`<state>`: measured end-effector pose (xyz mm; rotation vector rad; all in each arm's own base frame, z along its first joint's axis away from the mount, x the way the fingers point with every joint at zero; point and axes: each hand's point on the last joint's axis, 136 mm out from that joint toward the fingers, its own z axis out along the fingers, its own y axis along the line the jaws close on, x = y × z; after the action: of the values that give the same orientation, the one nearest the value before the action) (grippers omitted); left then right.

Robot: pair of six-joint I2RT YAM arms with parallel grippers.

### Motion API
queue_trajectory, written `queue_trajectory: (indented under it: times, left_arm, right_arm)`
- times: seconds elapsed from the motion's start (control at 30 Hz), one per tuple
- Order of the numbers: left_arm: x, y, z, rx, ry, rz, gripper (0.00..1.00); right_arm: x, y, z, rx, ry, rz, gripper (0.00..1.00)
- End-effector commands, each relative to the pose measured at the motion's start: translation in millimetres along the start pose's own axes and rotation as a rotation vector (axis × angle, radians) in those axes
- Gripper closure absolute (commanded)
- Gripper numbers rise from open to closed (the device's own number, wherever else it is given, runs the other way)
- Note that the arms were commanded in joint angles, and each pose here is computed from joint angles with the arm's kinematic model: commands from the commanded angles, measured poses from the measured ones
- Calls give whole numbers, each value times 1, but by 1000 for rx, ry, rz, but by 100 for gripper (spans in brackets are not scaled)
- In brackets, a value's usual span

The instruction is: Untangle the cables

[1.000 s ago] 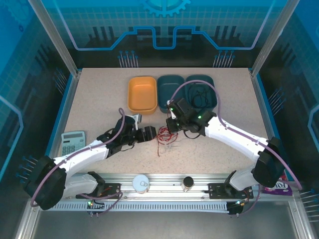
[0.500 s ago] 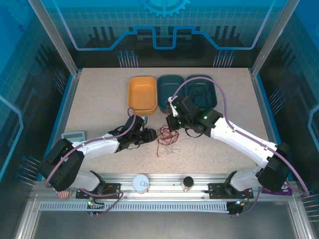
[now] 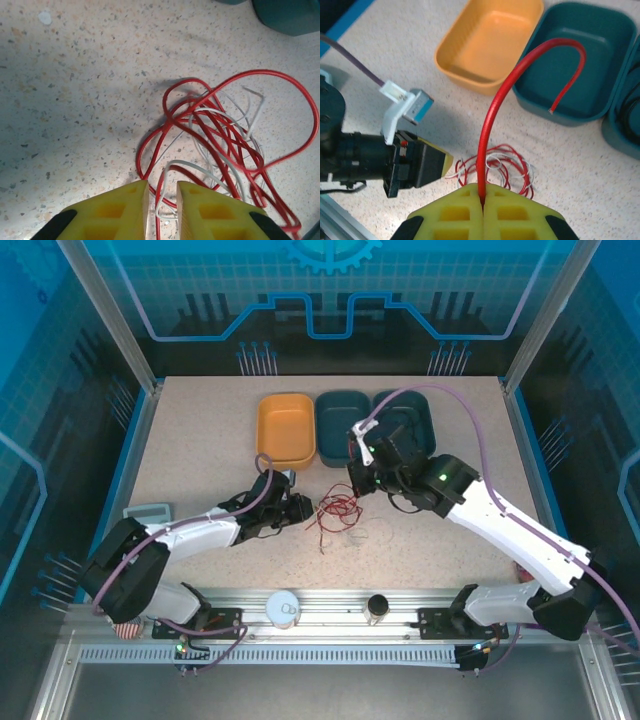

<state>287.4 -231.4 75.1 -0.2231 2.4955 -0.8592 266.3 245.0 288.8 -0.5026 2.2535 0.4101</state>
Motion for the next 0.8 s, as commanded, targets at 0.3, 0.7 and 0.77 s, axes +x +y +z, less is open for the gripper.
queue_trajectory:
  times: [0.3, 0.7, 0.77]
  left_arm:
    - [-17, -16, -30, 45, -108, 83, 75]
    - [-19, -14, -47, 49, -153, 94, 55]
    - [-20, -13, -52, 46, -165, 98, 49]
  right_arm:
    - [-78, 8, -70, -10, -212, -83, 100]
    - [-149, 13, -76, 15, -343, -136, 100]
    - [-156, 6, -61, 21, -330, -124, 100]
